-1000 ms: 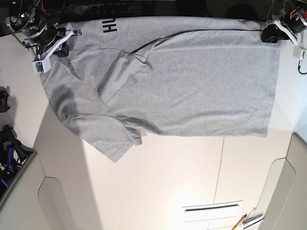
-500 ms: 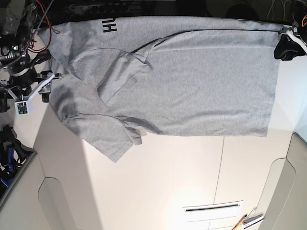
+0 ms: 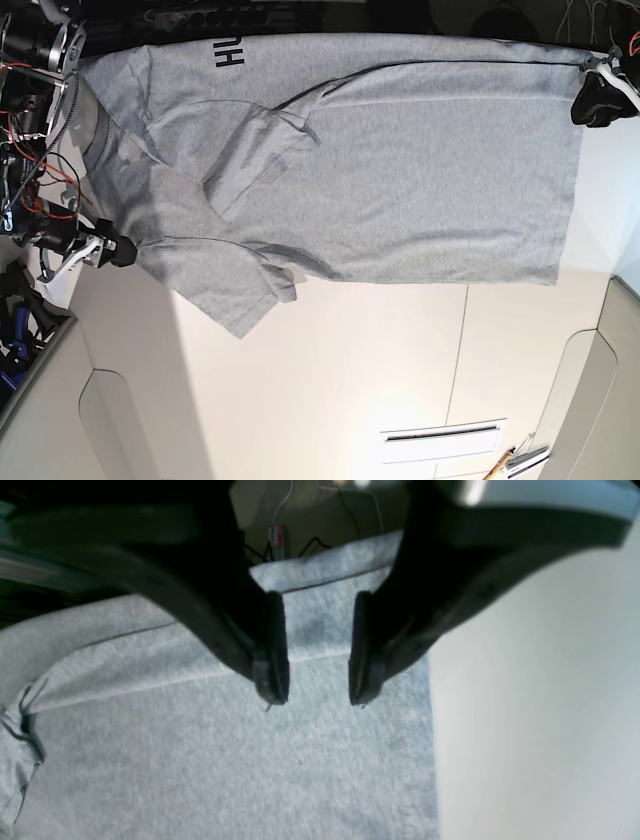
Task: Fold the T-shirt properly
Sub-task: 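Grasp the shirt's hem corners with both grippers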
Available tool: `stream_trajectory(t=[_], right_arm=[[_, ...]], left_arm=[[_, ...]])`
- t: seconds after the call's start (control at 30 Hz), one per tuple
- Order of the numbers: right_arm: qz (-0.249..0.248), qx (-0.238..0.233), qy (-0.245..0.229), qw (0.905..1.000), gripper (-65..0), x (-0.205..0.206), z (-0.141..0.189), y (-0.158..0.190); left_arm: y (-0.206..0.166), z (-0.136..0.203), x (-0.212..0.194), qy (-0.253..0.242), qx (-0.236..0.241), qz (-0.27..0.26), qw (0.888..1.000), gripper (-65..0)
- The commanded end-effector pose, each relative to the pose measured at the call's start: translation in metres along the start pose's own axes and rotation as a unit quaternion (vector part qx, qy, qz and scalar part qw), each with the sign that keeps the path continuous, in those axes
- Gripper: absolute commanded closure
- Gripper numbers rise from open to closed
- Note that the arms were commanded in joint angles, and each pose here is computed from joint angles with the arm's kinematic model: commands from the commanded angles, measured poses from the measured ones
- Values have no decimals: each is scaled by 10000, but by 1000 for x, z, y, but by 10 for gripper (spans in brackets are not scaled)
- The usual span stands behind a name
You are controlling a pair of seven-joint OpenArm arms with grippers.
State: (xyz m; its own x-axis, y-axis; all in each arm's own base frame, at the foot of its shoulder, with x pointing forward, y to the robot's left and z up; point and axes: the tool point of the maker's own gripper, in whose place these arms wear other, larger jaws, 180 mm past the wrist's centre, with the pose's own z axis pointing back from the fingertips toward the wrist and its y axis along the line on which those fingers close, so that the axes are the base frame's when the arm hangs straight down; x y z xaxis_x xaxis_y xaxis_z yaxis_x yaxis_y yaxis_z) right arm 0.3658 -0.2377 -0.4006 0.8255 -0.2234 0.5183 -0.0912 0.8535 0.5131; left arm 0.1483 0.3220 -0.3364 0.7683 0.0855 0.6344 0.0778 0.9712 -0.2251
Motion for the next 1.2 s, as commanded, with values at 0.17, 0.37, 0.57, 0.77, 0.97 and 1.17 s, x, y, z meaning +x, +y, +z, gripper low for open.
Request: stream_trajectory(t=[0.17,0.37,0.57,0.77,0.97,1.17], right_arm=[[218,154,551,9981,-330,-17,-15,12],[614,58,1169,9912,0,-41,-27,19],[711,-103,1263,9894,0,-44,-26,12],[708,-99,1262,9894,0,-44,-26,13],[707,-98,1261,9894,0,-44,-26,13],[700,-88,1259,9895,0,-44,-27,13]], left_arm=[[-1,3,17,-251,-43,-140,9996,-237],[7,-3,47,-756,162,-278,9966,-237],[62,-15,110,-1907,981,183,9766,-237],[119,-50,152,-2345,991,1293,9584,-286],[137,-116,161,-1814,677,2230,9554,-366],[107,-178,154,-1145,449,2381,9634,-366]])
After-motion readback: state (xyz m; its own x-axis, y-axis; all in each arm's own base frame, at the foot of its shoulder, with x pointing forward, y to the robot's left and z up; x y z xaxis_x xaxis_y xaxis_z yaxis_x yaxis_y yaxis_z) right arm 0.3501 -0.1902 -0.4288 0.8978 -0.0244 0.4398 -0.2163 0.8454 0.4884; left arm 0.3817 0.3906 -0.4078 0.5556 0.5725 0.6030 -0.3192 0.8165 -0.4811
